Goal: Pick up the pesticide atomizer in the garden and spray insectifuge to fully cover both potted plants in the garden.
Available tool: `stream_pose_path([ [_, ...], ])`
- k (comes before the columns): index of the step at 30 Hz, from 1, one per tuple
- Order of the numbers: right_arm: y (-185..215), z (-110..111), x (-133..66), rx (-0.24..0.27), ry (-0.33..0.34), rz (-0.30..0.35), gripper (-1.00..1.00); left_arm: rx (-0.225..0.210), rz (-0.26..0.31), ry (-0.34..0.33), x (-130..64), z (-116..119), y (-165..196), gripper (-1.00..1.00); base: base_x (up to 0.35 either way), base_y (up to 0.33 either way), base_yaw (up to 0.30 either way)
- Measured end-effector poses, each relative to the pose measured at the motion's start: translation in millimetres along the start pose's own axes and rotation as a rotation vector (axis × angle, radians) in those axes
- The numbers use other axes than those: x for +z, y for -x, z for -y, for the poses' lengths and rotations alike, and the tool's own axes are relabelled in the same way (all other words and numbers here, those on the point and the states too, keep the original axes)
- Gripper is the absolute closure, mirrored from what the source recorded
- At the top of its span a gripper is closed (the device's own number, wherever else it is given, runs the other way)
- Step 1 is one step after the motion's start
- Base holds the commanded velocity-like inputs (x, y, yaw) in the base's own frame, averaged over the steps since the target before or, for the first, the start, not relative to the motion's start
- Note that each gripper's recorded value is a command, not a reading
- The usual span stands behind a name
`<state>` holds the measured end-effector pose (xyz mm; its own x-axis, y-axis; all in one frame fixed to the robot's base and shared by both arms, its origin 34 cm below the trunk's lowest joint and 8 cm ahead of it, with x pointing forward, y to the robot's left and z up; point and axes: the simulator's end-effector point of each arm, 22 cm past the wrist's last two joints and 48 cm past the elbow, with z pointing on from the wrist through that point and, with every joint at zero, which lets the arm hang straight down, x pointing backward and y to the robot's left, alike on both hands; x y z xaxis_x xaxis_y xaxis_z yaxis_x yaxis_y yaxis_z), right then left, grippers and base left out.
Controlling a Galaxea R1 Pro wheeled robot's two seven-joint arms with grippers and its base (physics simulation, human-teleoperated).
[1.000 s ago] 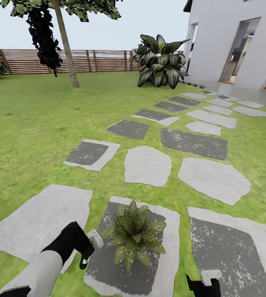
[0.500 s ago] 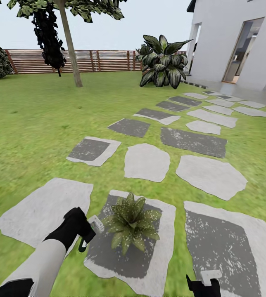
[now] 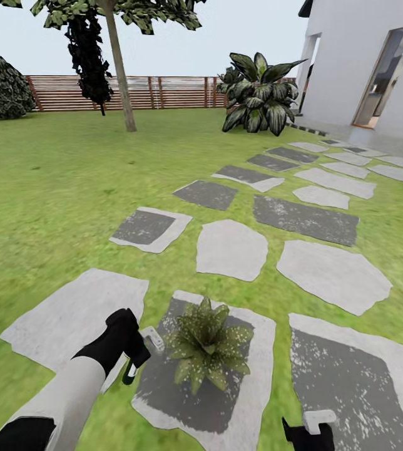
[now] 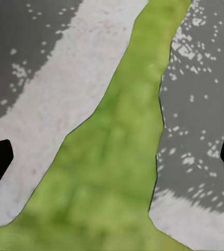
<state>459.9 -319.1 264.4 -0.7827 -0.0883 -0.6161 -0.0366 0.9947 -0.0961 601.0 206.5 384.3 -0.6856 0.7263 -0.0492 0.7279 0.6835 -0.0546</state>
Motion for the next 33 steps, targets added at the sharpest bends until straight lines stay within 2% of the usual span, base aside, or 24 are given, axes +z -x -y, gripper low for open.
stream_pose_path([
  [7, 0, 2, 0.2, -0.001, -0.003, 0.001, -1.0, 0.001, -0.001, 0.001, 0.7, 0, -1, 1.0, 0.232, -0.17, 0.004],
  [11, 1, 2, 0.5, -0.001, -0.003, 0.001, -1.0, 0.001, -0.003, 0.001, 1.2, -1, -2, 1.0, -0.099, -0.253, 0.0],
  [18, 1, 2, 0.4, 0.001, -0.005, 0.002, -1.0, 0.004, -0.017, -0.003, 5.4, 3, -8, 1.0, -0.028, -0.034, 0.004],
  [27, 1, 2, 0.5, 0.0, -0.003, 0.002, -1.0, 0.005, -0.022, -0.002, 6.2, 2, -11, 1.0, 0.0, 0.0, 0.209],
  [33, 1, 2, 0.6, 0.0, -0.004, 0.002, -1.0, -0.001, -0.017, -0.005, 6.6, 2, -10, 1.0, -0.055, -0.034, 0.024],
])
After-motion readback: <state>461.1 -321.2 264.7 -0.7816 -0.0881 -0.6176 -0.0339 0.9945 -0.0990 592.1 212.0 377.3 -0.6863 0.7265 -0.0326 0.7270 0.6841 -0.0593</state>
